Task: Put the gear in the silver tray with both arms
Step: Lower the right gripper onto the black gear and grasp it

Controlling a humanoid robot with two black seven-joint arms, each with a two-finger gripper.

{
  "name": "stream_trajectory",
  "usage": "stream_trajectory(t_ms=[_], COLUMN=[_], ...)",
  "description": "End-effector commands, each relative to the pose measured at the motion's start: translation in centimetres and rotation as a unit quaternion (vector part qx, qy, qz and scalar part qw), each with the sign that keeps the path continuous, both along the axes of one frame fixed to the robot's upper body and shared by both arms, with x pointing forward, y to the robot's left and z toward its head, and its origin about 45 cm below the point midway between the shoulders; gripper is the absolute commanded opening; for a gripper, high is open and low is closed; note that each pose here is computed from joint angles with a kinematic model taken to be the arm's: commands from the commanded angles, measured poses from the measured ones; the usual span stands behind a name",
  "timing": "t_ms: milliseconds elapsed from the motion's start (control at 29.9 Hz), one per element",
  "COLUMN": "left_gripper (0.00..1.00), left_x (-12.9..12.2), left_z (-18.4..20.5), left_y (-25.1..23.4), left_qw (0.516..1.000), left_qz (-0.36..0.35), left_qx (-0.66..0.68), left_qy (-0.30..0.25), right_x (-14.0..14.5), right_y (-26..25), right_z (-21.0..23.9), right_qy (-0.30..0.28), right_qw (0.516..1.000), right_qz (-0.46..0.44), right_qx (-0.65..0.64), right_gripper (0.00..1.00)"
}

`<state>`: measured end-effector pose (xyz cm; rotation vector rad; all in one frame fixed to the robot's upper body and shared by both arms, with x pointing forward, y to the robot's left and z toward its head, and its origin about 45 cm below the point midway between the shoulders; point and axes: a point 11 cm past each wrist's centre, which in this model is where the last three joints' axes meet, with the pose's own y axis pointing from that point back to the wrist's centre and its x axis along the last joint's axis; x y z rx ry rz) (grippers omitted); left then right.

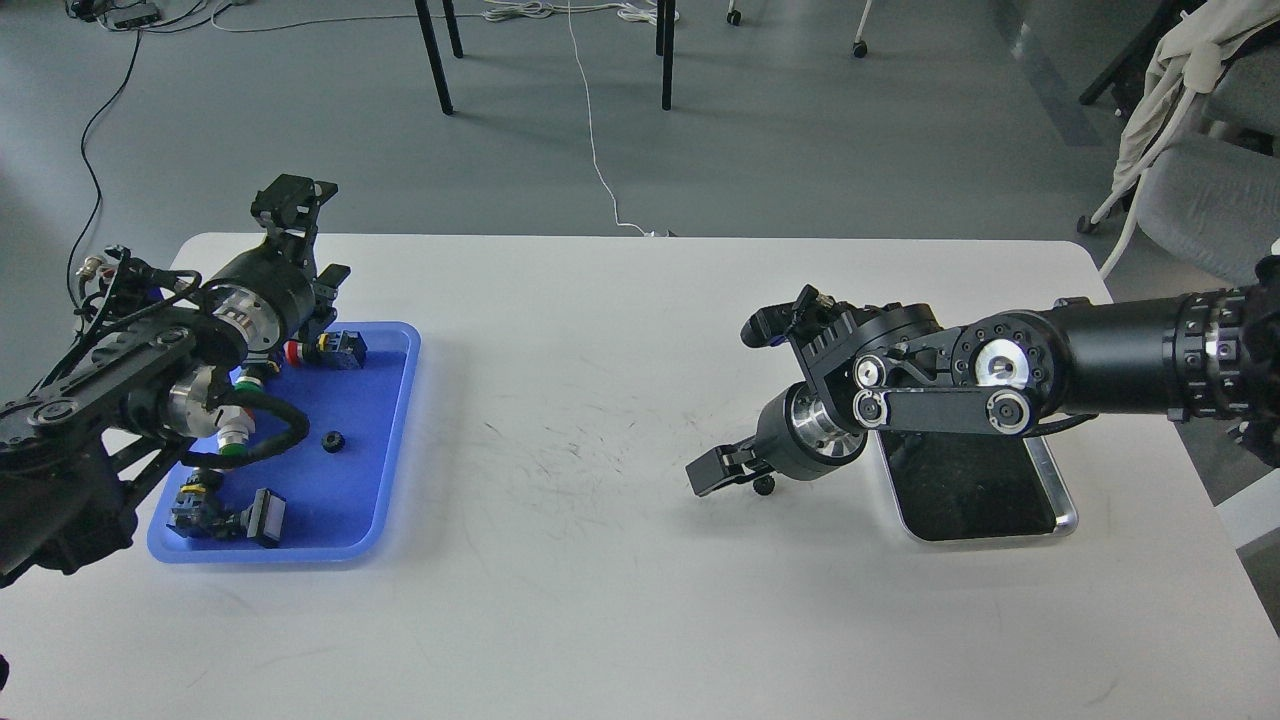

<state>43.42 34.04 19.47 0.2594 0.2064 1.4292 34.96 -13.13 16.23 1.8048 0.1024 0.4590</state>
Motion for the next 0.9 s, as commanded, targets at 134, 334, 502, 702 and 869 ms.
stream_trajectory(t_ms=[134, 334, 502, 702, 869], left_gripper=[0.98, 0.98, 0.98, 0.98, 0.98], left_x=[-0.1, -0.1, -0.1, 0.0, 0.0], left_z=[-0.1, -0.1, 0.0, 0.0, 0.0], left_y=[0.1, 0.1, 0.1, 0.1, 0.1], left_qw=[1.0, 1.0, 1.0, 1.0, 1.0], left_qz=[0.0, 0.0, 0.0, 0.0, 0.001], left_qx=[0.002, 0.002, 0.001, 0.002, 0.001], left_qy=[0.0, 0.0, 0.0, 0.0, 0.0], right_x=[0.1, 0.8, 0.6, 0.8, 0.5], right_y=[-1.1, -1.9, -2.4, -2.3, -1.3], right_z=[-0.5, -0.9, -1.6, -1.7, -1.9], right_qy=[-0.002, -0.011, -0.01, -0.011, -0.011], right_qw=[1.0, 0.999, 0.999, 0.999, 0.999], right_qz=[0.001, -0.006, -0.001, -0.002, 0.009], right_qx=[-0.022, -0.035, -0.044, -0.04, -0.037], right_gripper=[0.97, 0.94, 0.86, 0.8, 0.77])
